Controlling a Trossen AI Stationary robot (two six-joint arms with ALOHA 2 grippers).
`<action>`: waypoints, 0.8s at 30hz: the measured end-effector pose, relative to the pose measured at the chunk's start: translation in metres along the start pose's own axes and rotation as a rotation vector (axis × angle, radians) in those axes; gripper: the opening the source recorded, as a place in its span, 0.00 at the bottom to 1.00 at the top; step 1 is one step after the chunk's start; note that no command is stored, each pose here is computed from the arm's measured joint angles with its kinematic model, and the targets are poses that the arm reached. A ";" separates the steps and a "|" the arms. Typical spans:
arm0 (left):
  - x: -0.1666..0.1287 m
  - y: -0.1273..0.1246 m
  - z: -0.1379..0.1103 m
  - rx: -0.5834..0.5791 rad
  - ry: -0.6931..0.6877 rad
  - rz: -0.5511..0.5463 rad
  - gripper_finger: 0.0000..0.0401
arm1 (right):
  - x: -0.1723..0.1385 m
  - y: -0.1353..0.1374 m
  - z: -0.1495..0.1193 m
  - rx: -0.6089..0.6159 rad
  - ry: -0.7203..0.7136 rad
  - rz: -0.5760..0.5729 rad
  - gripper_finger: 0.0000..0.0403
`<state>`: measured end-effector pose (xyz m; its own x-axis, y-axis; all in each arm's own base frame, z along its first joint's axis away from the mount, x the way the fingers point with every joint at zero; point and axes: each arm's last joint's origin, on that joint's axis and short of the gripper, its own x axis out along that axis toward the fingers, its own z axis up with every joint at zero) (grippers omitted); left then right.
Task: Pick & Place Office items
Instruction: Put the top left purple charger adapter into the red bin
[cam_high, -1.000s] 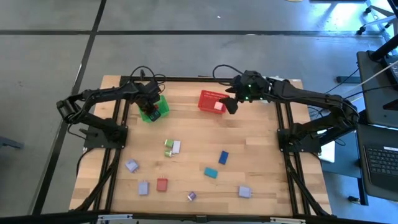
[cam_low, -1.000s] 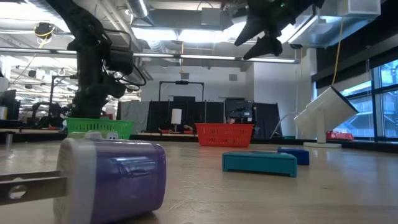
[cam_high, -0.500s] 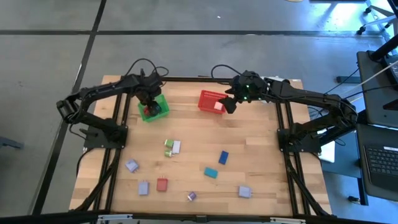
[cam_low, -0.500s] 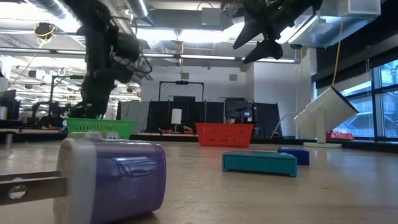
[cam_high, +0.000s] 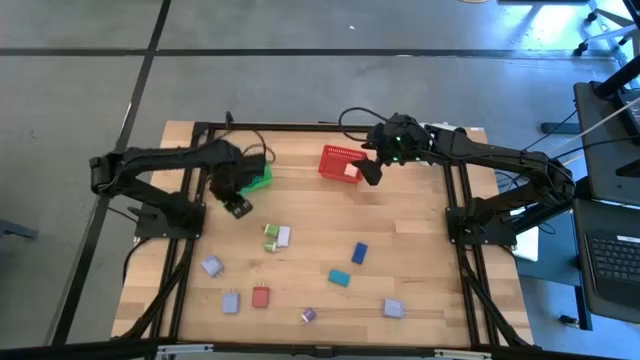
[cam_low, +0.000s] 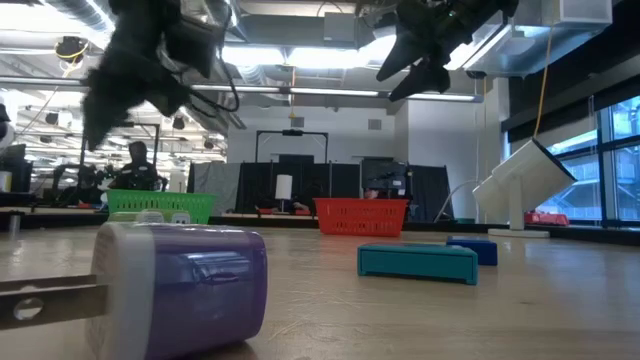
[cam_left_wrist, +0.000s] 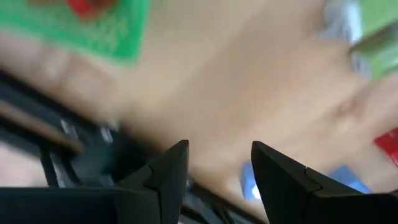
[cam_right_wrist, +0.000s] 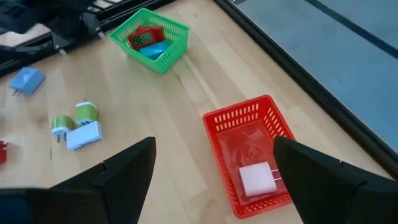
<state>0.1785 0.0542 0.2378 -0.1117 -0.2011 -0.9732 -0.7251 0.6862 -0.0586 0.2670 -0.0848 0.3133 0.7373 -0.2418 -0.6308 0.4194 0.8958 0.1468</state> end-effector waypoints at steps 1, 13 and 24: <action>0.001 -0.005 -0.006 -0.026 0.021 0.015 0.43 | 0.000 0.000 0.000 -0.008 0.000 0.000 0.81; 0.014 -0.061 -0.074 -0.462 0.027 0.138 0.43 | 0.000 -0.001 -0.003 -0.121 0.037 -0.005 0.81; 0.029 -0.095 -0.123 -0.724 -0.038 0.062 0.61 | 0.000 -0.001 -0.003 -0.206 0.037 -0.003 0.81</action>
<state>0.1605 -0.1028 0.2421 -0.1534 -0.1434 -0.9777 -0.9875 0.0583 0.1464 0.2648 -0.0841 0.3106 0.7145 -0.2338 -0.6594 0.3013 0.9535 -0.0117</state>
